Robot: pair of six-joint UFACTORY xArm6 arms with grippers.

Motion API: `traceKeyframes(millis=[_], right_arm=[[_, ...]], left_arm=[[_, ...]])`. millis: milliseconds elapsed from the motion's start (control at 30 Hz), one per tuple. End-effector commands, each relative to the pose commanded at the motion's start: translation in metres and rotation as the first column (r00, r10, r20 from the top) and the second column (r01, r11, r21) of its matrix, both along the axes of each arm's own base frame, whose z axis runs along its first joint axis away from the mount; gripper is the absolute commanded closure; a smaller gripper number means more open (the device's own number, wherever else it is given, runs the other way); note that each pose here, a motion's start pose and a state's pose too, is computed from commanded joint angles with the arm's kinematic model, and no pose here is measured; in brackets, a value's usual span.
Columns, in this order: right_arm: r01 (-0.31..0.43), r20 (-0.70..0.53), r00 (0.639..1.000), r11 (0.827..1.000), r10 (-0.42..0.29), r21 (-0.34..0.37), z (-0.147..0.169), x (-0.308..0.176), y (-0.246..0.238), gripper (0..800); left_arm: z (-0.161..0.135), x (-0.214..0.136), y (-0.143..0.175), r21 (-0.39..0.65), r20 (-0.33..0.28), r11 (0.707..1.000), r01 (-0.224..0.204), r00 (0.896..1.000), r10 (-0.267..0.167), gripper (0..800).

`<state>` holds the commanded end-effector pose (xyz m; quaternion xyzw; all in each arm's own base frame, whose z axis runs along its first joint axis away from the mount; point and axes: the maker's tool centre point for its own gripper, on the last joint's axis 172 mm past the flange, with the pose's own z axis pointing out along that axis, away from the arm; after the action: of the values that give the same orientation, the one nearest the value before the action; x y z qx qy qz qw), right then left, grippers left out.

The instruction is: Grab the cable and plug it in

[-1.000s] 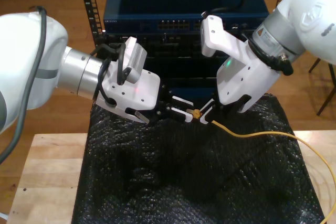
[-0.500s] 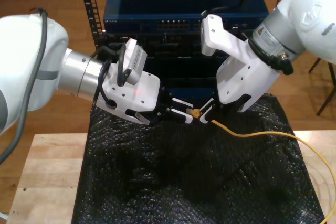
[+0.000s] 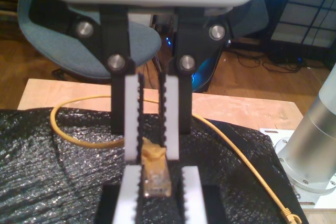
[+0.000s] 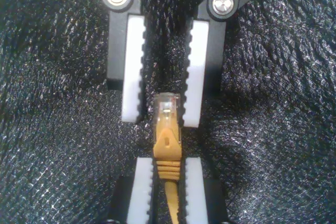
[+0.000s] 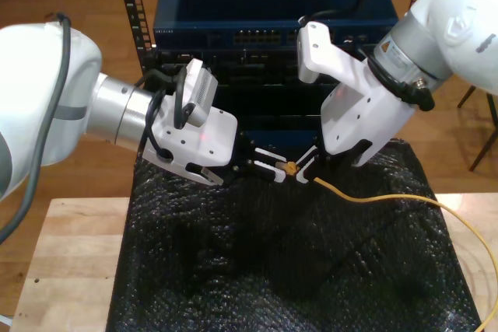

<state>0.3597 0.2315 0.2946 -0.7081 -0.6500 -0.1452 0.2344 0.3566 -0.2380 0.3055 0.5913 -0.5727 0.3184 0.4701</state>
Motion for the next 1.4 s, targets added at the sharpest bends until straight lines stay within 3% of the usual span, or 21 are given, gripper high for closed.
traceKeyframes(millis=[233, 433, 500, 600, 767, 900, 1100, 1300, 1400], right_arm=[[0.000, 0.001, 1.000, 1.000, 0.000, 0.000, 0.001, 0.000, 0.000, 793], [-0.006, 0.003, 1.000, 1.000, 0.006, 0.014, 0.002, -0.001, 0.003, 738], [-0.007, -0.001, 1.000, 0.999, 0.007, 0.032, 0.003, -0.002, 0.006, 655], [-0.025, 0.006, 1.000, 0.998, 0.025, 0.051, 0.004, -0.003, 0.010, 412], [-0.042, 0.022, 0.999, 0.998, 0.041, 0.054, 0.006, -0.001, 0.010, 233], [-0.037, 0.031, 0.999, 0.998, 0.036, 0.052, 0.008, 0.002, 0.006, 191], [-0.054, 0.041, 0.998, 0.997, 0.052, 0.054, 0.007, 0.002, 0.007, 11], [-0.127, 0.101, 0.988, 0.990, 0.119, 0.069, 0.013, 0.002, 0.008, 1], [-0.128, 0.140, 0.983, 0.989, 0.116, 0.079, 0.029, -0.002, 0.008, 1]], left_arm=[[-0.002, -0.002, 0.000, 0.000, -0.006, 1.000, 0.000, 1.000, 0.000, 733], [-0.002, -0.001, 0.000, 0.000, -0.007, 1.000, -0.003, 1.000, 0.003, 778], [-0.002, -0.001, 0.000, 0.000, -0.007, 1.000, -0.003, 1.000, 0.003, 786], [-0.001, 0.000, 0.000, 0.000, -0.005, 1.000, -0.003, 1.000, 0.003, 797], [0.000, 0.000, 0.000, 0.000, -0.007, 1.000, -0.004, 1.000, 0.004, 797], [0.001, 0.001, 0.000, 0.001, -0.005, 1.000, -0.005, 1.000, 0.005, 797], [-0.004, 0.001, 0.001, -0.002, -0.040, 1.000, -0.006, 0.999, 0.006, 797], [-0.004, 0.011, 0.012, -0.037, -0.110, 0.997, -0.062, 0.992, 0.057, 797], [0.001, 0.011, 0.014, -0.060, -0.134, 0.996, -0.064, 0.989, 0.055, 797]])
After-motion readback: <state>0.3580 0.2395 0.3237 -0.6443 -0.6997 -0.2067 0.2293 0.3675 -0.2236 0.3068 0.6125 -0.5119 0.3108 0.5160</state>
